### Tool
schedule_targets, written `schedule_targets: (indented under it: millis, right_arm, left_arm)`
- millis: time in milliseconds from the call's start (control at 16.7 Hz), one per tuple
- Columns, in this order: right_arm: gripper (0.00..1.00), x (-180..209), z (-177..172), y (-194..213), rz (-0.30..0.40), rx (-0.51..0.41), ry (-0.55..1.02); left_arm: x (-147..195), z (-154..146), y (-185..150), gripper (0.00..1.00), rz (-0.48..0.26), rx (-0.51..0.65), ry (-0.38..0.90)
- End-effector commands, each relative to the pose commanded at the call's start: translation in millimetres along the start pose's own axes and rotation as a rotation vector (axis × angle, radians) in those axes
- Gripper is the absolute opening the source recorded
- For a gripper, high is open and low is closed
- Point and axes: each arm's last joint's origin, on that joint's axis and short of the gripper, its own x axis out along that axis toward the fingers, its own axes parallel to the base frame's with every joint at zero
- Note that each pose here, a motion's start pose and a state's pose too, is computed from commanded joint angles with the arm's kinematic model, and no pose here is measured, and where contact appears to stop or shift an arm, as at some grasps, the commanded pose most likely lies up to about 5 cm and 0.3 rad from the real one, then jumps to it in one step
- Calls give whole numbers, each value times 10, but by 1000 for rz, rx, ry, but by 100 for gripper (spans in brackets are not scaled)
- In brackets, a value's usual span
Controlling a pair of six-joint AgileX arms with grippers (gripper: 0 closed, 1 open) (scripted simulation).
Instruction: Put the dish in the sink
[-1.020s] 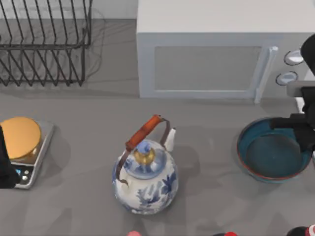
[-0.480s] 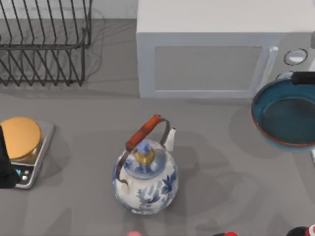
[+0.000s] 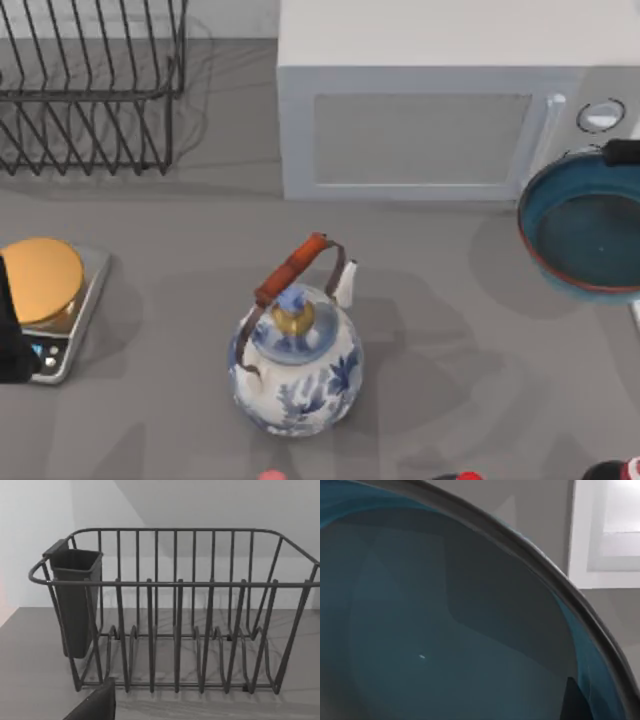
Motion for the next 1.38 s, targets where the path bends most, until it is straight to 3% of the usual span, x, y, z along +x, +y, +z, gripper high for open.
schedule_targets:
  millis: [360,540,720,1080,1380]
  right_arm:
    - [0,177,-12,-719,121,200,-217]
    - [0,360,-45,-1149,172,293,-419]
    - [0,552,-88,-1529,187,329,-677]
    - [0,734,-243,-1928,115,211,-1187]
    - [0,696,-355,-1938,37,50,-1455]
  left_arm:
    - [0,0,0,100,0,0,0]
    - [0,0,0,100,0,0,0]
    - [0,0,0,100,0,0,0]
    - [0,0,0,100,0,0,0]
    - [0,0,0,100,0,0,0]
